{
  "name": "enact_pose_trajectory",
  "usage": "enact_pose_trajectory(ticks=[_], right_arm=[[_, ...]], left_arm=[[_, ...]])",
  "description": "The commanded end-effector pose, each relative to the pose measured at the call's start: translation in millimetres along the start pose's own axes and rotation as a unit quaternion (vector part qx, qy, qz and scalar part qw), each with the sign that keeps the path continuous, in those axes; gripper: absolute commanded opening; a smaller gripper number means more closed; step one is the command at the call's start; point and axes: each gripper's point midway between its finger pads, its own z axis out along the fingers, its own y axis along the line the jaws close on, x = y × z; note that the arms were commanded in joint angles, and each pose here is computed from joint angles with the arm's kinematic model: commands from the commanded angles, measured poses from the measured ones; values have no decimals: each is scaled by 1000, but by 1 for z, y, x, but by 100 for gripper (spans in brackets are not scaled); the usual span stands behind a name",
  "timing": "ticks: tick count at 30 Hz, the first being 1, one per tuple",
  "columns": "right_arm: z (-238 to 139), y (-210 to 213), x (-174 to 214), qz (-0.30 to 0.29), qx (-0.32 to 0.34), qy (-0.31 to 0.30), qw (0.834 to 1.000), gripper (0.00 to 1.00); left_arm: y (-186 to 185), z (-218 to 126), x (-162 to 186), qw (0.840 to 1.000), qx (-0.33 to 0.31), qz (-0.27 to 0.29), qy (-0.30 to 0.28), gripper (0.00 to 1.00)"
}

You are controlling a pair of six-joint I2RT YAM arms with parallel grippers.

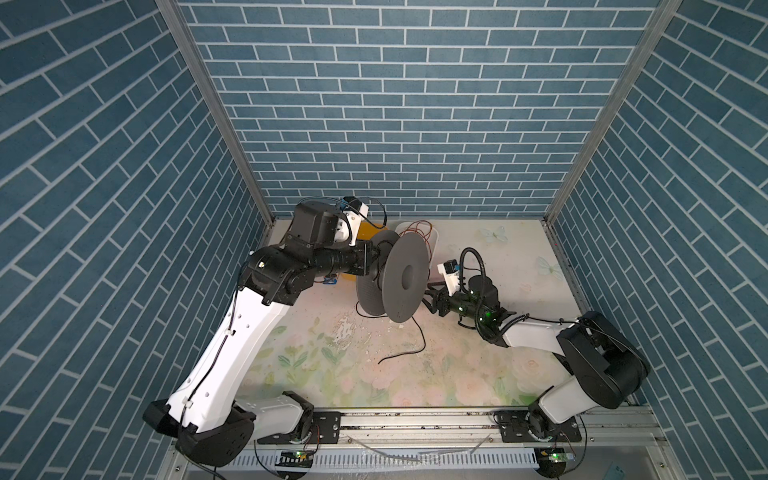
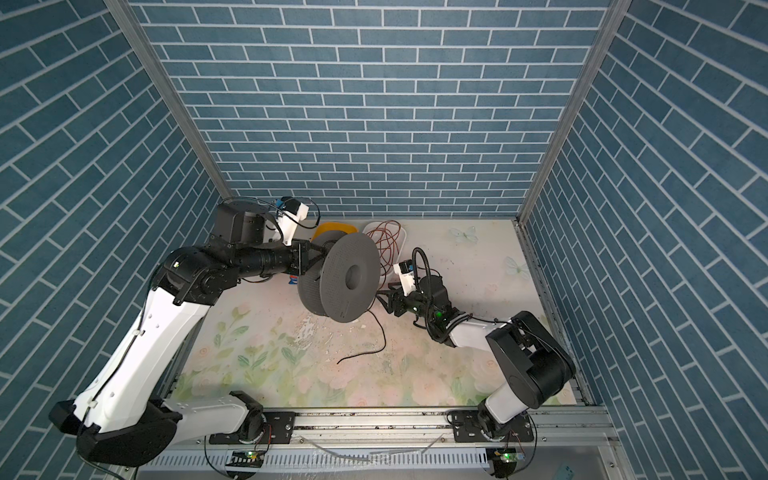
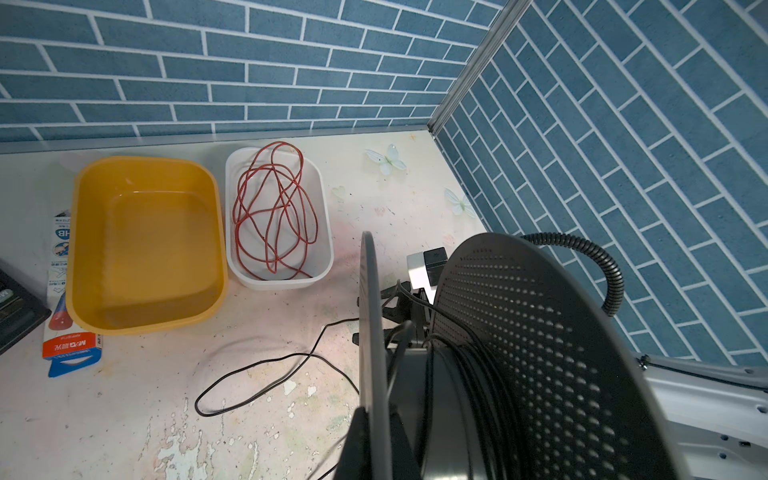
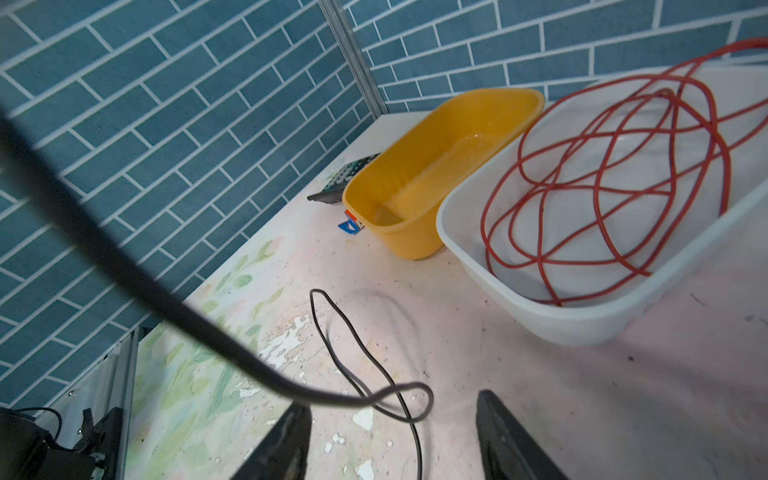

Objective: Wrap the cables

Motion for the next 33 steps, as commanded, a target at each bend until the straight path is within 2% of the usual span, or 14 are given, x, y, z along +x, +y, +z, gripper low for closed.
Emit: enact_pose_trajectory(ticks=[1,8,11,20,25,30,33], right_arm=[[6,8,-16,-7,-20,-42,999,61],[26,5,-15,3,-24,-49,998,45],[31,5,-11,6,-25,-49,998,32],[46,7,-8,7,-16,-53,998,28],[47,5,-8,5,-4,-56,998,1],[46,5,2,-5,26,-35,999,0],[43,9,11,-40,61,-6,997,0]], left_arm=[[-17,-19,-25,998,32,8,-57,0],[-14,-18,-27,997,33,-5,-66,0],[-12,-15,-27,997,31,-14,-67,0],[-11,-15,-32,996,39,-30,-77,0],[-5,-17,-36,995,32,-41,-90,0],[8,-16,-43,991,11,-73,-115,0],[21,-9,-42,989,-18,-86,-116,0]])
